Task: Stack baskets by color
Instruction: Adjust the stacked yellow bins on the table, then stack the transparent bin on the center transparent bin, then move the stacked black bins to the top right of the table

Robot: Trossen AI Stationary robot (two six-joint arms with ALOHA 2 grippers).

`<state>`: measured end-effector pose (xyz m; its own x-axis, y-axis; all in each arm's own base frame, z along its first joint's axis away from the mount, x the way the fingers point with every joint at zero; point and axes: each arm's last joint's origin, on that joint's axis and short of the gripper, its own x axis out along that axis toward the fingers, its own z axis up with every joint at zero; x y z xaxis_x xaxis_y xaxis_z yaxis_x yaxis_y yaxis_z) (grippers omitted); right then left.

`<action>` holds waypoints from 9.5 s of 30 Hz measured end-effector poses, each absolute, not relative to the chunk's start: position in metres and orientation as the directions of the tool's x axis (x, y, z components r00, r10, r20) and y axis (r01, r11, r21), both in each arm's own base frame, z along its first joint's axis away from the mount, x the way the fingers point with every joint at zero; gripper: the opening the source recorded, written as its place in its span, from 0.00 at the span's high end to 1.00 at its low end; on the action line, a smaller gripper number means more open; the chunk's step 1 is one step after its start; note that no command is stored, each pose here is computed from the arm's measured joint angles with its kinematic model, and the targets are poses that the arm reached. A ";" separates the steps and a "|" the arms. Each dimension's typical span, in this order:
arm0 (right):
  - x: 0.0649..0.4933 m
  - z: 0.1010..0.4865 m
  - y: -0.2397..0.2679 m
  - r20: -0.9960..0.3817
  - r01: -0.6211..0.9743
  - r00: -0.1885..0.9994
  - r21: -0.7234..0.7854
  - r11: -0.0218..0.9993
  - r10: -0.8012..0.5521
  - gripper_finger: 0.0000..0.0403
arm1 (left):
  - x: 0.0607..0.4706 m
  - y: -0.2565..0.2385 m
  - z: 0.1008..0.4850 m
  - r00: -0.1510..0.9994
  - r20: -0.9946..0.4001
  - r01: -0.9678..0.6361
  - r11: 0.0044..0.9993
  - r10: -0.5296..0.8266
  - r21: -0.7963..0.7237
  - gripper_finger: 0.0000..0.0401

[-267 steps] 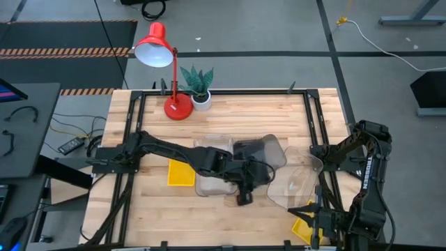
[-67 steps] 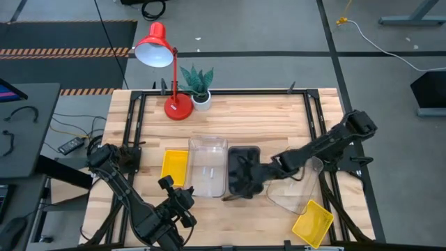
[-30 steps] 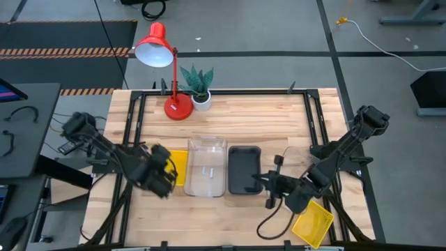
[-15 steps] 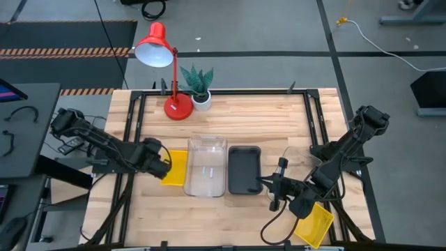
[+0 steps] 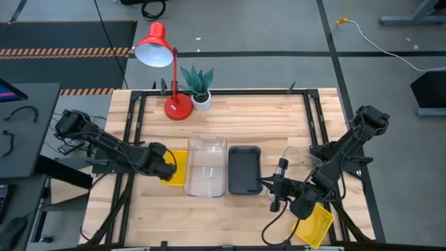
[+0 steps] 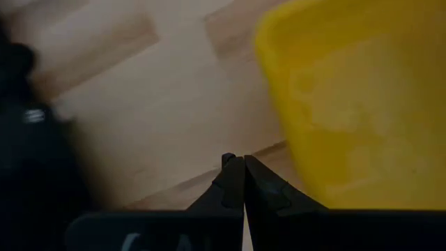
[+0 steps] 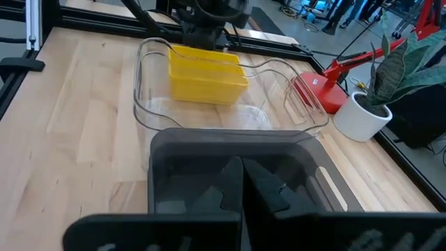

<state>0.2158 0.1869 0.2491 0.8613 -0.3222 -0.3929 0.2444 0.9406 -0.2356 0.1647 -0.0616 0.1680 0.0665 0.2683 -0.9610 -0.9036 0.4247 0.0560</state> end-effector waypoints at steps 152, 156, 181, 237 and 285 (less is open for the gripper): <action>0.421 0.288 0.171 -0.950 0.098 0.308 -0.012 0.995 -0.042 0.92 | 0.189 -0.153 0.237 0.799 -0.459 -0.490 0.863 0.387 -0.125 0.98; 0.416 0.294 0.180 -0.945 0.029 0.327 -0.026 0.999 -0.034 0.92 | 0.189 -0.153 0.237 0.798 -0.460 -0.490 0.863 0.389 -0.121 0.96; 0.408 0.281 0.216 -0.925 -0.093 0.380 -0.043 0.995 -0.004 0.83 | 0.188 -0.153 0.236 0.795 -0.462 -0.491 0.864 0.392 -0.113 0.97; 0.377 0.283 0.216 -0.636 0.066 0.725 -0.320 0.945 -0.266 0.96 | 0.190 -0.153 0.232 0.784 -0.473 -0.495 0.864 0.402 -0.087 0.98; 0.240 0.187 0.053 -0.962 0.039 0.075 -0.259 0.965 -0.261 0.96 | 0.239 -0.136 0.206 0.722 -0.603 -0.461 0.886 0.341 -0.050 0.98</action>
<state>0.2396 0.0526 0.1870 0.0746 -0.2611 -0.9624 0.0393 0.9651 -0.2588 0.2394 -0.1362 0.2061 0.7215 0.3411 -0.6025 -0.4608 0.8861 -0.0501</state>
